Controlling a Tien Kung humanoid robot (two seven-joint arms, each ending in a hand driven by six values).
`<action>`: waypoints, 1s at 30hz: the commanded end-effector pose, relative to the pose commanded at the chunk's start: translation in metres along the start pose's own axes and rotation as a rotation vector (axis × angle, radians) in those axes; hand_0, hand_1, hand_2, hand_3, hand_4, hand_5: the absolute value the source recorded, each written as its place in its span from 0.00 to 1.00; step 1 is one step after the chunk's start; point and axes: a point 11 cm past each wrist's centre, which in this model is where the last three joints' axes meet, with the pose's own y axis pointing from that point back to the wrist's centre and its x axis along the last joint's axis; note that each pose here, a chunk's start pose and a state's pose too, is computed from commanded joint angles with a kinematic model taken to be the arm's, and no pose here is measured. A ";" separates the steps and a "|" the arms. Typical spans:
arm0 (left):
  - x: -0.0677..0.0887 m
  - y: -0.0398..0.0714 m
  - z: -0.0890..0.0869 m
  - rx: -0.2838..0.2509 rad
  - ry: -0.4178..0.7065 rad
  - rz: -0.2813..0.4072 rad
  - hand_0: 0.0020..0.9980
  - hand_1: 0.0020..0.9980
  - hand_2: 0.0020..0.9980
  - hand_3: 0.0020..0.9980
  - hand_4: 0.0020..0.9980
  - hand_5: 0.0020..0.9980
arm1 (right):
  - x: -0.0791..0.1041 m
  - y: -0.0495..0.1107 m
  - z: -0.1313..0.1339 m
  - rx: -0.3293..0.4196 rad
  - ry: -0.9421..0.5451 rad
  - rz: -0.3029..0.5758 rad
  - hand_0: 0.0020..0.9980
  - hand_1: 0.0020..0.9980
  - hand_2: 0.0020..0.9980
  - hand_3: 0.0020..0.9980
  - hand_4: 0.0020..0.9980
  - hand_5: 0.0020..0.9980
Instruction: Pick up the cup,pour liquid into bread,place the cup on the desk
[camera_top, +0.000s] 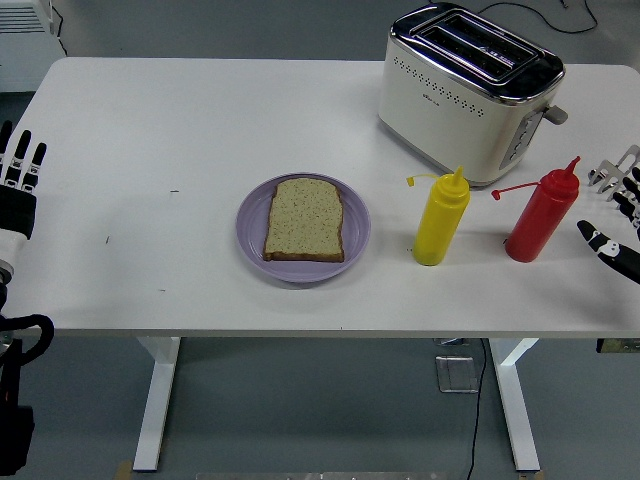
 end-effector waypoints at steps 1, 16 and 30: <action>0.000 0.000 0.000 0.000 0.000 0.000 0.80 0.79 0.81 0.72 0.52 1.00 | -0.002 0.000 0.000 -0.001 -0.005 -0.007 1.00 0.95 1.00 1.00 0.89 0.21; -0.001 0.000 0.000 0.001 -0.003 -0.004 0.80 0.79 0.81 0.72 0.51 1.00 | -0.029 -0.010 -0.006 0.004 -0.094 -0.056 1.00 0.95 1.00 1.00 0.91 0.19; 0.000 0.001 -0.001 0.003 -0.008 -0.002 0.80 0.79 0.81 0.72 0.51 0.99 | -0.055 -0.023 0.001 -0.030 -0.149 -0.083 1.00 0.95 1.00 1.00 0.91 0.20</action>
